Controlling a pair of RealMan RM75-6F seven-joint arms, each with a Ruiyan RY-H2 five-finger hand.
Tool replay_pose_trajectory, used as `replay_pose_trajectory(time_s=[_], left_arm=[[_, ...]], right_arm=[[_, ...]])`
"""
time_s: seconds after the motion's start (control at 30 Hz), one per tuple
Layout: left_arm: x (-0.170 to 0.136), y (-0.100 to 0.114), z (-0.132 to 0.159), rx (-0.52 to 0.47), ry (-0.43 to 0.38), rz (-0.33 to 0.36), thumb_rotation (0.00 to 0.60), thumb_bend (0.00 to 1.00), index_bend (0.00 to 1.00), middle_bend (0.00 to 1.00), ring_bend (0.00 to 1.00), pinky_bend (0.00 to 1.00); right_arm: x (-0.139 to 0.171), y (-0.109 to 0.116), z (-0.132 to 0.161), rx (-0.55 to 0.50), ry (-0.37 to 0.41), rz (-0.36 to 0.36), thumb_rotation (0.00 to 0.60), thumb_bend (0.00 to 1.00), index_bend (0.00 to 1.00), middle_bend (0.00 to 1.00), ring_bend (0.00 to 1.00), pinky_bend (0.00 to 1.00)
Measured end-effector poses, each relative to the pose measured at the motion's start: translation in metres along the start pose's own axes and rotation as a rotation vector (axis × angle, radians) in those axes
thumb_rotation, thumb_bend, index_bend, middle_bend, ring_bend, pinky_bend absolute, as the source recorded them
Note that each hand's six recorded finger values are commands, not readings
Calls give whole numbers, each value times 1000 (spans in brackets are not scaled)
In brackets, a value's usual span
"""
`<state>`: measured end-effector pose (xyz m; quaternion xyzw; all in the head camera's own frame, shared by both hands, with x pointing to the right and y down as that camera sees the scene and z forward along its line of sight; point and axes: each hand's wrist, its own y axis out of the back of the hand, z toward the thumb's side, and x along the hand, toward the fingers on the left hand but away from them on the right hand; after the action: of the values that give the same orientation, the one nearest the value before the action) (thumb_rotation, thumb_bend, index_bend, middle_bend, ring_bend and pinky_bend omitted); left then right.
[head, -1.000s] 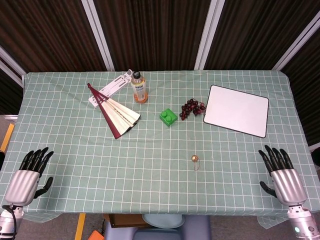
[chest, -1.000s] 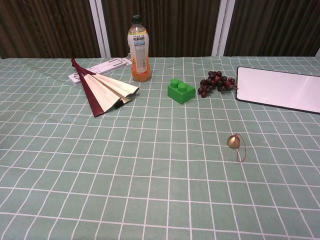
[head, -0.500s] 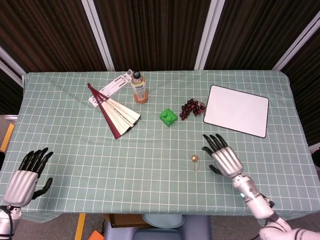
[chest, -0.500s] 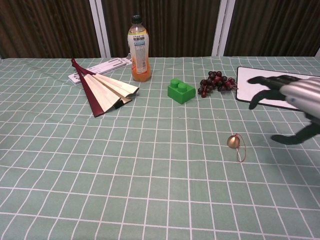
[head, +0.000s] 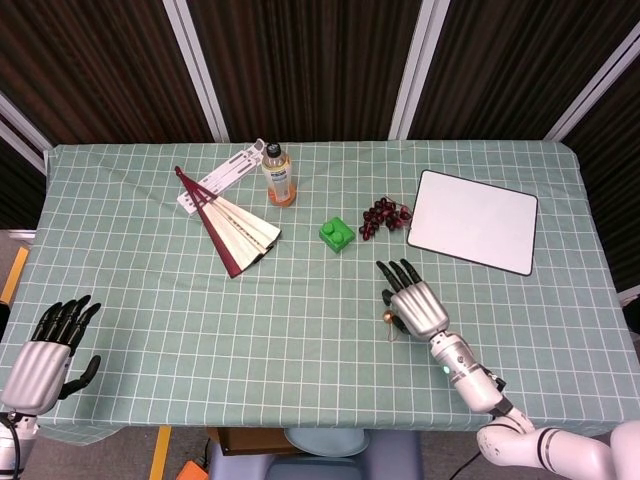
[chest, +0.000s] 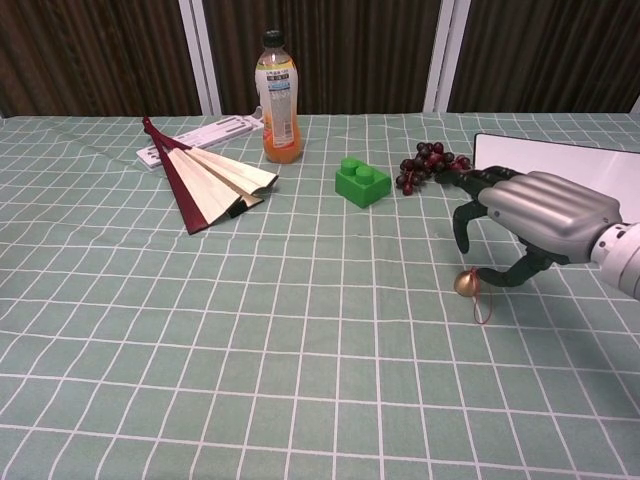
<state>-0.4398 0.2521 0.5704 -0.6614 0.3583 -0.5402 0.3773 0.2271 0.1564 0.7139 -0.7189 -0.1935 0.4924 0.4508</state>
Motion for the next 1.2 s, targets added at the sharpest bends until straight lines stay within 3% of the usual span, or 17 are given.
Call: replay_pose_trajectory(time_s=[0.63,1.2], left_arm=[[1,-1,0,7,4,-3,600,418,23,0,0,77],[1,1,-1,11,5,6,600,419,23,0,0,78]], right_arm=[[-7,-10,2,14,11,23,600,461,672,118,0,0],[-9,-9,5,5,16,17,600,551,787,174,0,0]])
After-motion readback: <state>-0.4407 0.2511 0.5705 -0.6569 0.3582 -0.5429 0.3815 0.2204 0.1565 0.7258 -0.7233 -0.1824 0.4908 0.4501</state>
